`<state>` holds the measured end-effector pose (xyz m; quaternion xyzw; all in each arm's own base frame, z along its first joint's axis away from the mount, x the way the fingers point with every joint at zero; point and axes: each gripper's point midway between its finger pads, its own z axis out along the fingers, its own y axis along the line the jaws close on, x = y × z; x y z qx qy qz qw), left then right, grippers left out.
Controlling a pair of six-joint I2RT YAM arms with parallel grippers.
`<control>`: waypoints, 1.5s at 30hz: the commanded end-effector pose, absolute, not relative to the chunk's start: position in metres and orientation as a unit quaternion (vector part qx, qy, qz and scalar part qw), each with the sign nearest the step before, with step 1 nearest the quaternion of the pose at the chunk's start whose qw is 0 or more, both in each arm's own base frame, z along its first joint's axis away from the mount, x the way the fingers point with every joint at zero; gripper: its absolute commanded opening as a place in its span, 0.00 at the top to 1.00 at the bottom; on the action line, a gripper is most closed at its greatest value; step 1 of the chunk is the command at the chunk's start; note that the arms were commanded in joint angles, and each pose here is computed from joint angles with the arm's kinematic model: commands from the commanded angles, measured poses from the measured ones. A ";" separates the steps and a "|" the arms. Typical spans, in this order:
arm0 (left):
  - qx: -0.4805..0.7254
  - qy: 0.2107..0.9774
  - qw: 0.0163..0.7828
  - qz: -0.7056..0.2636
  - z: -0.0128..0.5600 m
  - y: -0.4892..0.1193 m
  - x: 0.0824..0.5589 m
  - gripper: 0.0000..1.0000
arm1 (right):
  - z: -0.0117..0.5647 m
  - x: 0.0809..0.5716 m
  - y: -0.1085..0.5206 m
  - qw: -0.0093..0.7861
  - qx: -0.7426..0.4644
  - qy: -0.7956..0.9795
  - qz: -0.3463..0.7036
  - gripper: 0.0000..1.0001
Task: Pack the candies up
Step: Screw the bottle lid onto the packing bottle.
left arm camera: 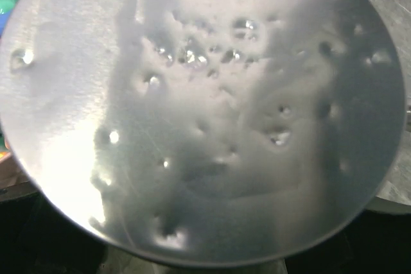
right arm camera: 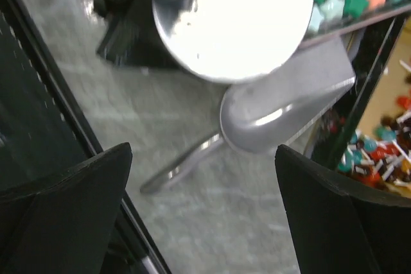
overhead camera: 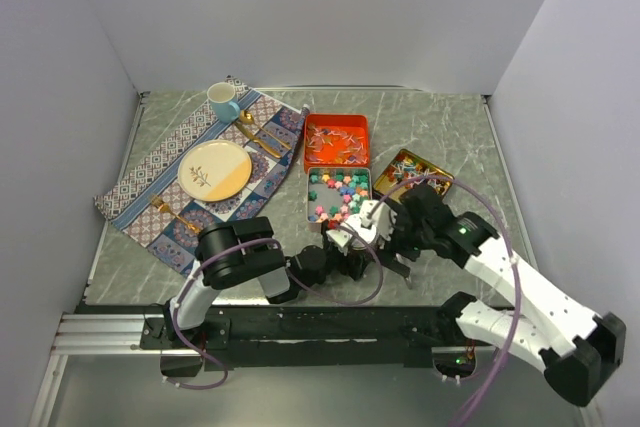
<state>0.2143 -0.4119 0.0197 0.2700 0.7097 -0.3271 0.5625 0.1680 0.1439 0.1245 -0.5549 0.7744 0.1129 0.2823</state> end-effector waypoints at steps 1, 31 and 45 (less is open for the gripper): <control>0.311 0.831 0.424 -0.182 -0.104 -0.329 0.194 0.99 | 0.128 0.148 0.120 0.275 -0.599 0.745 0.105 0.00; 0.377 0.809 0.383 -0.237 -0.076 -0.360 0.147 0.04 | 0.173 0.208 0.209 0.381 -0.543 0.718 0.210 0.18; 0.388 0.812 0.365 -0.238 -0.082 -0.345 0.134 0.04 | 0.123 0.202 0.206 0.329 -0.551 0.737 0.211 0.19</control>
